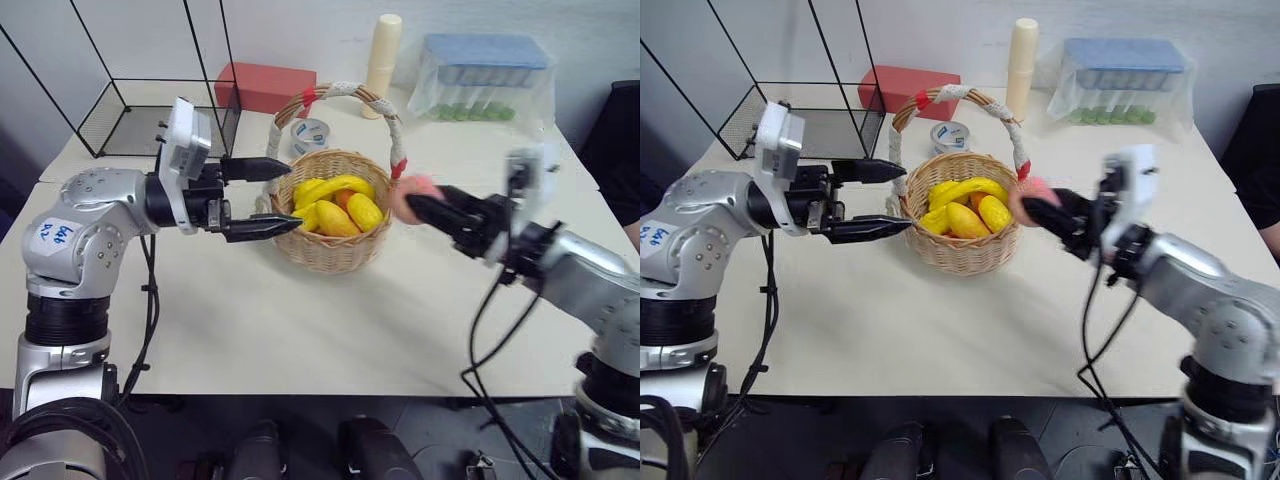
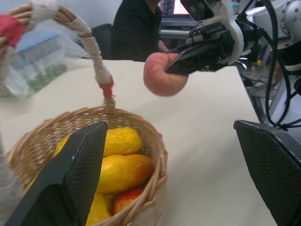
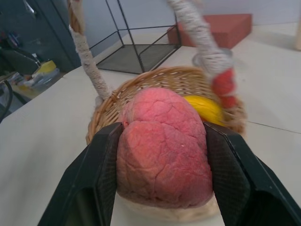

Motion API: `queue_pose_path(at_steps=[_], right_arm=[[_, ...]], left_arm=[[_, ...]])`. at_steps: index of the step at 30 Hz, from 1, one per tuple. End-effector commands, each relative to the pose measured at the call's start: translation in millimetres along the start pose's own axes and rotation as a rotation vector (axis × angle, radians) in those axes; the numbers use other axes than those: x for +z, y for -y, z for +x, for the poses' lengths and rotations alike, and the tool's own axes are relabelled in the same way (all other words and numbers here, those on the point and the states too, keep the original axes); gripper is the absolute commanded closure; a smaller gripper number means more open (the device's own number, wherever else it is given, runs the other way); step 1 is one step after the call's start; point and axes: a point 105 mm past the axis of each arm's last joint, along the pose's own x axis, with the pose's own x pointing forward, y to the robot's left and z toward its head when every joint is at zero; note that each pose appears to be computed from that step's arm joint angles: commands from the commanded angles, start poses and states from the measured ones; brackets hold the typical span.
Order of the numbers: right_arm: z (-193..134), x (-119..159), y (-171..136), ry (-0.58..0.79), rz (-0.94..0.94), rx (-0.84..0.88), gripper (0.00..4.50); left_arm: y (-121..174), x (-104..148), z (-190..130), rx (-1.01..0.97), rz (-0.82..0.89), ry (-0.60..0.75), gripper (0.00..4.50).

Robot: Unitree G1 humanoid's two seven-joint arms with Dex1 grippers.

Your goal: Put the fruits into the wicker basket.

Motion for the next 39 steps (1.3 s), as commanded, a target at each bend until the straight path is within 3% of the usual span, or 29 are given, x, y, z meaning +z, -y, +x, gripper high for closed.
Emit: queue_pose_path(at_steps=[1, 5, 9, 12, 17, 23, 27, 32, 35, 39], right_arm=[[27, -5, 8, 0.002, -0.036, -0.09, 2.25], [53, 2, -2, 0.038, -0.071, -0.072, 2.25], [63, 5, -9, 0.049, -0.088, -0.044, 1.05], [52, 11, -19, 0.055, -0.121, 0.021, 0.04], [19, 15, -18, 0.042, -0.194, -0.002, 0.04], [2, 21, 8, 0.042, -0.277, -0.163, 0.04], [30, 20, 33, 0.058, -0.232, -0.246, 0.04], [59, 21, 42, 0.089, -0.225, -0.26, 0.04], [63, 18, 44, 0.094, -0.245, -0.263, 0.63], [59, 18, 40, 0.109, -0.254, -0.243, 2.02]], left_arm=[[-3, 11, -9, 0.035, 0.049, 0.016, 0.0], [-2, 11, -9, 0.048, 0.051, 0.014, 0.0], [-1, 10, -10, 0.055, 0.051, 0.012, 0.0], [-2, 11, -11, 0.063, 0.056, 0.012, 0.0], [-3, 10, -12, 0.072, 0.069, 0.006, 0.0], [-3, 13, -8, 0.068, 0.077, 0.018, 0.0], [-6, 14, -7, 0.063, 0.085, 0.019, 0.0], [-7, 15, -5, 0.059, 0.093, 0.021, 0.0], [-7, 15, -4, 0.057, 0.097, 0.024, 0.0], [-6, 16, -4, 0.057, 0.1, 0.028, 0.0]])
